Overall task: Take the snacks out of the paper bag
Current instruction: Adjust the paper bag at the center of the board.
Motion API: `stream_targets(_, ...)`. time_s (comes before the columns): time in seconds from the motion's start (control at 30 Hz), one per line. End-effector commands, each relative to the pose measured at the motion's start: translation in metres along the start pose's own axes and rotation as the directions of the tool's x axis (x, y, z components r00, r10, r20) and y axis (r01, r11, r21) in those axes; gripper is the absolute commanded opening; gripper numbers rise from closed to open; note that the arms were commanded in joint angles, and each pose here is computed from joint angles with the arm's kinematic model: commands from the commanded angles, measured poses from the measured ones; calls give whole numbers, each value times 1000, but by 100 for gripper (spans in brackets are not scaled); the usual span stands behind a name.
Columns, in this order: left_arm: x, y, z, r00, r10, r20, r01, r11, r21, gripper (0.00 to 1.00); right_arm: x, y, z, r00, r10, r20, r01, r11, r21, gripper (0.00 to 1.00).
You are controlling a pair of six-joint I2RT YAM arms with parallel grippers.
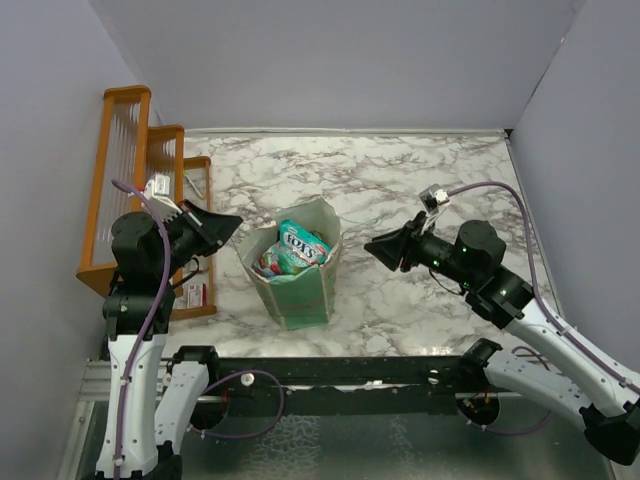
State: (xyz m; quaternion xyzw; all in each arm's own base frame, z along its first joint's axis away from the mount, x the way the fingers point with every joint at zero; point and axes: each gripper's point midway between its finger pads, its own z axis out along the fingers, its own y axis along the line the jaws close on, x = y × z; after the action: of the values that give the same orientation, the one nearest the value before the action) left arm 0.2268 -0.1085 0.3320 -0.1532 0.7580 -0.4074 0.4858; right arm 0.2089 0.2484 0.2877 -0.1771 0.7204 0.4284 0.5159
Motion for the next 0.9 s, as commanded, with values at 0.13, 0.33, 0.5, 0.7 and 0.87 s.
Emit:
stream_targets(0.13,-58,-58,11,971,215,101,-228,963,143,0,7,-35,-30,981,-97,-165,133,965,227,66)
stream_targets(0.33,-72,-82,20,948,308,79,-318,921,223,0,-45,-26,-46,974,-160,-161,202,934,293,76)
stream_targets(0.5,-59,-86,19,954,295,46,-296,909,292,0,-71,3,-22,978,-124,-170,157,968,194,76)
stream_targets(0.7,-45,-83,19,953,302,2,-285,898,334,0,-72,26,34,982,-28,-189,46,995,93,76)
stream_targets(0.87,-35,-86,18,947,319,-36,-281,876,392,0,-69,42,80,980,-52,-193,61,997,42,77)
